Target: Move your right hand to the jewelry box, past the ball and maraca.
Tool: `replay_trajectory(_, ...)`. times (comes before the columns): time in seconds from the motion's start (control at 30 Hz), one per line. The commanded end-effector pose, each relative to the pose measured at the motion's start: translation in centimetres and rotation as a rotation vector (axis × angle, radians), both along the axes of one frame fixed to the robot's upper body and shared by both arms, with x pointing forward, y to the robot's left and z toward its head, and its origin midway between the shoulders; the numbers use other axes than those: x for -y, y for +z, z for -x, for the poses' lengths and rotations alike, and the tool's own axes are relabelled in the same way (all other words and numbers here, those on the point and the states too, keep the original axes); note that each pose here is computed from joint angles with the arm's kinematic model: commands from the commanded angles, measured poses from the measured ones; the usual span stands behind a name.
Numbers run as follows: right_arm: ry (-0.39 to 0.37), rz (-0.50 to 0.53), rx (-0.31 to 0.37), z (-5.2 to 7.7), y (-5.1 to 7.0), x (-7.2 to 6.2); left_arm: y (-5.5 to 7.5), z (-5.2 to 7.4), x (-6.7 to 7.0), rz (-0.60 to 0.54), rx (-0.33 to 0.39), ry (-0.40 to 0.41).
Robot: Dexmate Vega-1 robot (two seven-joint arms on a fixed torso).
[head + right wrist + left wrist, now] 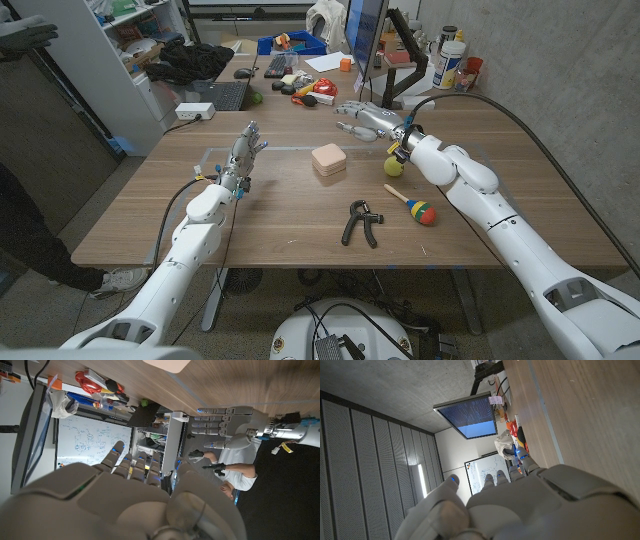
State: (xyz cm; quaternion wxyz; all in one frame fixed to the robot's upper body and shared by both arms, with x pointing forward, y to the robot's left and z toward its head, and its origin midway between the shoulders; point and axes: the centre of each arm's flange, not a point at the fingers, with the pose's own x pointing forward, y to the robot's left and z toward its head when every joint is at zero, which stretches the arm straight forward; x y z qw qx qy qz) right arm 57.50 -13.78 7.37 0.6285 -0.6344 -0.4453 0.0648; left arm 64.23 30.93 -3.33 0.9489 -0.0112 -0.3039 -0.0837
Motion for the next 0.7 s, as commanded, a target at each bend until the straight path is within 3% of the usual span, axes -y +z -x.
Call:
replay_trajectory(0.03,-0.007,0.046,-0.003,0.0,-0.2,-0.6,-0.1,0.2,0.0,-0.001,-0.002,0.005)
replay_trajectory(0.7,-0.049,0.117,-0.007,-0.8,-0.5,-1.6,-0.3,0.2,-0.2,-0.003,-0.010,0.010)
